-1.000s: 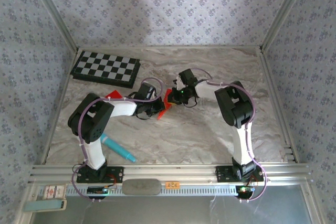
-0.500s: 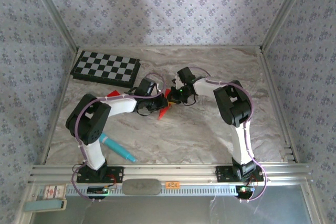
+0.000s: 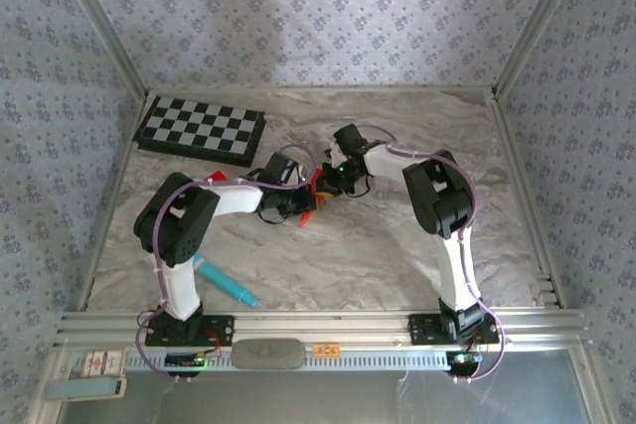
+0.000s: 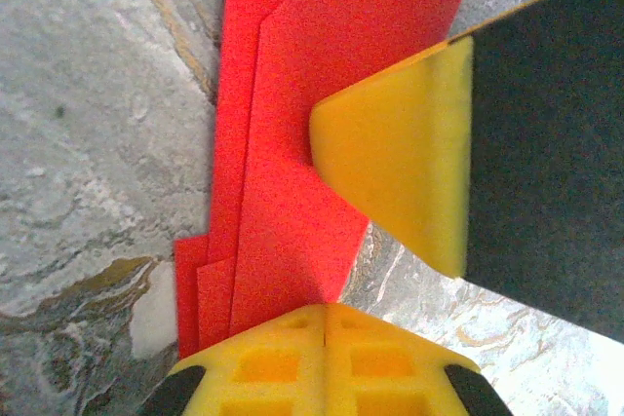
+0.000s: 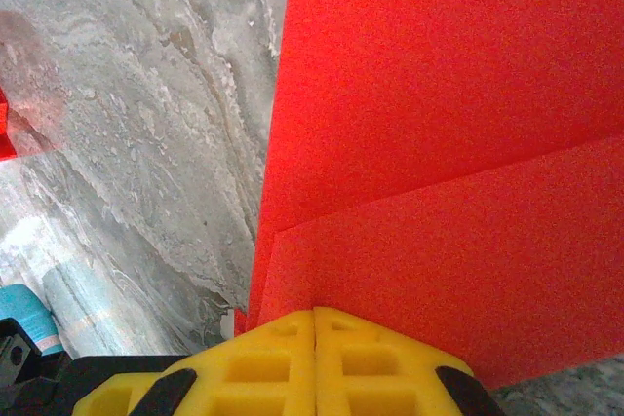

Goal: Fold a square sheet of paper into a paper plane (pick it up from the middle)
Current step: Fold the wing for the fifth time at the center of the table, then turn over the paper plane at the center of the table, then move a paper plane to the center of the table.

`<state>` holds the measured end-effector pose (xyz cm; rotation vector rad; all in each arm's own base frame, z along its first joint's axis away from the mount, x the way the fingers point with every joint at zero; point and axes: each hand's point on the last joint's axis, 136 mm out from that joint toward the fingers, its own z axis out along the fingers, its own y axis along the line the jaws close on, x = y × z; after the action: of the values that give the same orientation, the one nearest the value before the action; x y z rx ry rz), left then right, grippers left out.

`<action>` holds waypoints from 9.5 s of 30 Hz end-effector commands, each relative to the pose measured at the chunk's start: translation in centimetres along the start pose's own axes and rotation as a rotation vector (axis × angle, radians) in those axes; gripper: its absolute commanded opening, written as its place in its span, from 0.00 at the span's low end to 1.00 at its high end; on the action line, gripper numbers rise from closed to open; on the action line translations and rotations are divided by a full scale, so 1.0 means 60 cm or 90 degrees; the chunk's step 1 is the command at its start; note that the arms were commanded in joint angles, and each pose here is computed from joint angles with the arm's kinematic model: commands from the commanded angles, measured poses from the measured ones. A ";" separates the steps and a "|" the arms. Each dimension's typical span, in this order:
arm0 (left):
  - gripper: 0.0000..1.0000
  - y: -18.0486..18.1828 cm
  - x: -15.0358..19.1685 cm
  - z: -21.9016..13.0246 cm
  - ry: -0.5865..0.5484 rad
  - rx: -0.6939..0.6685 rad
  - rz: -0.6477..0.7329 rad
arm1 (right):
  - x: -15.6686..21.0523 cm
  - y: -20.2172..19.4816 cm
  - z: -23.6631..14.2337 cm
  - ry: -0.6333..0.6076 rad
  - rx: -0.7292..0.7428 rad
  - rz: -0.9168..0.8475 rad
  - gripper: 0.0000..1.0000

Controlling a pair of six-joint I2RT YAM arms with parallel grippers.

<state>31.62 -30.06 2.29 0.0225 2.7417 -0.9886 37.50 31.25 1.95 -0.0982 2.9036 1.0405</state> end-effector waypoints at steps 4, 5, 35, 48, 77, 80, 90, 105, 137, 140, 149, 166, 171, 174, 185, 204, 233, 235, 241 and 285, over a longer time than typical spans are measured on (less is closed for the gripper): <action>0.00 0.043 0.083 -0.006 0.117 -0.032 0.052 | 0.051 -0.126 0.036 0.066 0.163 0.071 0.06; 0.00 0.044 0.088 -0.009 0.122 -0.032 0.058 | 0.051 -0.127 0.036 0.067 0.165 0.072 0.06; 0.10 0.007 0.092 -0.131 0.041 0.010 0.078 | 0.003 0.026 -0.045 0.003 0.029 -0.073 0.10; 0.78 0.108 -0.006 -0.301 -0.257 -0.160 -0.064 | -0.027 0.028 -0.142 -0.159 0.223 -0.083 0.57; 1.00 0.176 0.000 -0.310 -0.254 -0.209 -0.125 | 0.001 -0.003 -0.065 -0.160 0.529 -0.034 0.51; 1.00 0.177 -0.001 -0.308 -0.252 -0.210 -0.127 | 0.001 0.001 -0.070 -0.165 0.530 -0.037 0.46; 1.00 0.180 -0.004 -0.306 -0.247 -0.219 -0.128 | -0.001 0.003 -0.088 -0.182 0.541 -0.035 0.15; 1.00 0.190 -0.023 -0.308 -0.269 -0.152 -0.201 | -0.017 0.157 -0.142 -0.206 0.288 -0.253 0.00; 0.61 0.031 -0.030 -0.122 -0.116 0.080 -0.170 | 0.040 0.049 -0.030 -0.130 -0.078 -0.011 0.00; 0.52 0.032 -0.031 -0.111 -0.107 0.078 -0.178 | 0.040 0.043 -0.033 -0.133 -0.081 -0.005 0.00; 0.40 0.034 -0.034 -0.094 -0.099 0.078 -0.193 | 0.042 0.029 -0.037 -0.138 -0.085 0.005 0.05; 0.22 0.024 -0.042 -0.066 -0.062 0.067 -0.205 | 0.042 0.027 -0.036 -0.130 -0.096 0.004 0.05; 0.07 0.030 -0.044 -0.061 -0.060 0.053 -0.206 | 0.040 0.029 -0.038 -0.126 -0.104 0.000 0.07; 0.00 0.035 -0.046 -0.064 -0.064 0.040 -0.203 | 0.037 0.029 -0.044 -0.133 -0.104 -0.004 0.01; 0.00 0.051 -0.048 -0.103 -0.118 0.000 -0.213 | 0.024 0.019 -0.081 -0.185 -0.081 -0.010 0.01; 0.00 0.101 -0.024 -0.087 -0.109 -0.060 -0.256 | 0.043 -0.038 -0.058 -0.190 -0.041 0.052 0.03; 0.37 -0.023 0.017 -0.076 -0.041 0.047 -0.193 | 0.043 -0.009 -0.046 -0.166 -0.082 0.045 0.03; 0.37 -0.026 0.020 -0.069 -0.031 0.050 -0.199 | 0.042 -0.007 -0.047 -0.167 -0.084 0.044 0.03; 0.36 -0.049 0.028 -0.061 -0.018 0.069 -0.189 | 0.041 0.001 -0.052 -0.168 -0.092 0.042 0.03; 0.15 -0.027 0.033 -0.024 -0.017 -0.052 -0.170 | 0.050 0.048 -0.068 -0.157 -0.113 0.037 0.04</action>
<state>28.88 -30.21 3.80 -0.3815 2.8082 -0.9529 34.14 30.18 5.53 0.1180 2.6144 1.1978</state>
